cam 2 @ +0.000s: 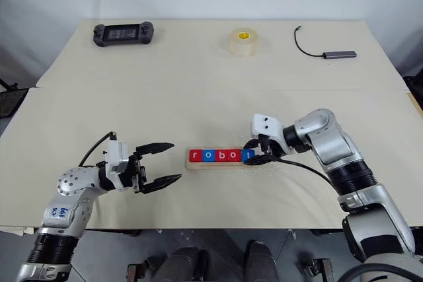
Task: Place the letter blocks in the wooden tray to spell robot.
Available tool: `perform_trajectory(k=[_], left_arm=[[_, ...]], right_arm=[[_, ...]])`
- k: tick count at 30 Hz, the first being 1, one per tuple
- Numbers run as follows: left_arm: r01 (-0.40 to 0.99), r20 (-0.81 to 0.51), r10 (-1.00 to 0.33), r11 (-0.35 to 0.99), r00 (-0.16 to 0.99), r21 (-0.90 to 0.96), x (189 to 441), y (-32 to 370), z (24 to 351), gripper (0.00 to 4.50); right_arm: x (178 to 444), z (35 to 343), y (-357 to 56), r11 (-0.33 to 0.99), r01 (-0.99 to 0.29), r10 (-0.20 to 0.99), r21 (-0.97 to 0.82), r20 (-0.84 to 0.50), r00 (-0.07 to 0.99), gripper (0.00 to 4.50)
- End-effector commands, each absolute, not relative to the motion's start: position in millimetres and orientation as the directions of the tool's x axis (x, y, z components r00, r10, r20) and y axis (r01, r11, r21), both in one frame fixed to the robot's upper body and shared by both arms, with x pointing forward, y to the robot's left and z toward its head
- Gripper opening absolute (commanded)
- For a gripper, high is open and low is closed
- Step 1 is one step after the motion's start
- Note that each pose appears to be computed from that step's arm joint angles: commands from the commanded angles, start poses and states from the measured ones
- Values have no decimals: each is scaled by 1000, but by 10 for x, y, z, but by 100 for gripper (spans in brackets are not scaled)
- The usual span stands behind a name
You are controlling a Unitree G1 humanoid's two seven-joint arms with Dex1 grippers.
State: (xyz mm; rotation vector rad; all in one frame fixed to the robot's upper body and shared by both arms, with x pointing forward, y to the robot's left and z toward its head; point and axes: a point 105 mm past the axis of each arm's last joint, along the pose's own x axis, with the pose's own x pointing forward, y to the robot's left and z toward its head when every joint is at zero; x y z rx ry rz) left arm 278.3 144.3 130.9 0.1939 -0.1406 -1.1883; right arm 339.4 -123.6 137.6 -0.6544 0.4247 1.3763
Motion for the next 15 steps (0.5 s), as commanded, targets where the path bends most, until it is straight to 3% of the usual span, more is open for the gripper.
perform_trajectory(k=[1, 3, 8, 11, 15], left_arm=[[896, 27, -930, 360, 367, 261, 2745, 1451, 1408, 450], [896, 26, -931, 359, 365, 262, 2747, 1443, 1415, 450], [896, 26, -931, 358, 365, 264, 2747, 1439, 1422, 450], [895, 25, -931, 359, 365, 264, 2749, 1443, 1421, 450], [896, 23, -930, 359, 366, 263, 2757, 1454, 1413, 450]], right_arm=[[3403, 1491, -1246, 71, -973, 771, -218, -608, 192, 383], [3411, 1532, -1280, 77, -968, 769, -237, -604, 209, 446], [3360, 1643, -1425, 109, -963, 778, -248, -582, 238, 449], [3311, 1611, -1551, 136, -962, 767, -236, -590, 253, 387], [3282, 1519, -1668, 178, -960, 746, -218, -606, 276, 250]])
